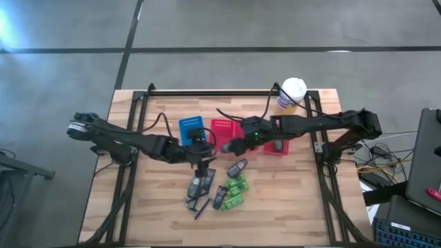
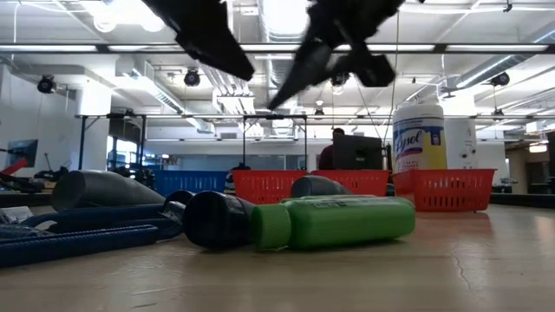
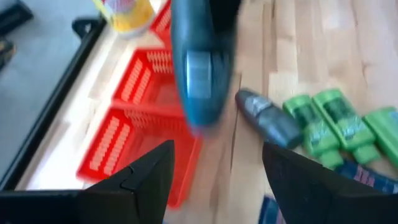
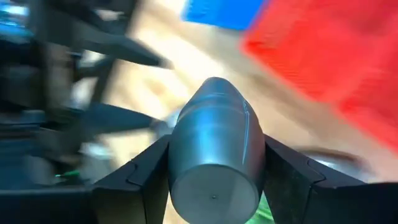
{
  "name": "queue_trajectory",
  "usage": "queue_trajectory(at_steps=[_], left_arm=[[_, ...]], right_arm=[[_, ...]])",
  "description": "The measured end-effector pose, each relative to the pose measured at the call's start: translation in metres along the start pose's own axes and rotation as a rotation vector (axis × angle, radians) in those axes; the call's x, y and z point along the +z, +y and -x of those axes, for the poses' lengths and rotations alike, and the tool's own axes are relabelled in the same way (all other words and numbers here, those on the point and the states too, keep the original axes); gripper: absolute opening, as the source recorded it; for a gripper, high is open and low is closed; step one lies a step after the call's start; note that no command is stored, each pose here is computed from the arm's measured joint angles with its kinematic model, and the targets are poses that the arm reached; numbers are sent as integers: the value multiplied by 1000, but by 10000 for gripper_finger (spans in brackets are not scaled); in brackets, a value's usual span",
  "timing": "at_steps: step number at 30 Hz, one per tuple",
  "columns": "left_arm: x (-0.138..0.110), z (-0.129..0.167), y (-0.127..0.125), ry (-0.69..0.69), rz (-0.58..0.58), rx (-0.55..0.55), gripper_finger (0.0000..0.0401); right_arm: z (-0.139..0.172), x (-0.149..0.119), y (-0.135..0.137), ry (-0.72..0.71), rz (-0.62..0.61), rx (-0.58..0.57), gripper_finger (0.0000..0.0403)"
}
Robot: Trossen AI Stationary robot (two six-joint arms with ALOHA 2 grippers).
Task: Pick & Place Travel size toiletries
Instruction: Put the deodorant into the right red bin
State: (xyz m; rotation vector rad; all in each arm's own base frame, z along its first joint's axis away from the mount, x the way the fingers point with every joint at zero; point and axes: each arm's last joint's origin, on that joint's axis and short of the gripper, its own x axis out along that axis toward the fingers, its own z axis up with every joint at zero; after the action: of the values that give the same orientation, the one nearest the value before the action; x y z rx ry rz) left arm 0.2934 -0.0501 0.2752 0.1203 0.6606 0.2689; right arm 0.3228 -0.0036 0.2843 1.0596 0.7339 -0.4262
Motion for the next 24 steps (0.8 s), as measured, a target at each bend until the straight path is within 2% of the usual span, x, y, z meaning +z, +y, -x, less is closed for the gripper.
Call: queue_trajectory(at_steps=[6, 10, 13, 15, 19, 24], left_arm=[[-15, 12, 5, 73, 52, 4, 248], [-24, 20, 9, 64, 105, 4, 249], [-34, 24, 13, 64, 133, 35, 249], [-38, 26, 15, 56, 149, 60, 250], [-47, 28, 19, 53, 152, 93, 250], [-53, 31, 21, 59, 189, 98, 250]], right_arm=[[48, -10, -23, -136, 35, -295, 198], [82, -19, -40, -255, 12, -490, 200], [96, -28, -50, -304, -3, -599, 201], [93, -32, -56, -292, -7, -634, 201], [68, -39, -73, -277, -8, -739, 202], [38, -47, -91, -335, -23, -858, 203]])
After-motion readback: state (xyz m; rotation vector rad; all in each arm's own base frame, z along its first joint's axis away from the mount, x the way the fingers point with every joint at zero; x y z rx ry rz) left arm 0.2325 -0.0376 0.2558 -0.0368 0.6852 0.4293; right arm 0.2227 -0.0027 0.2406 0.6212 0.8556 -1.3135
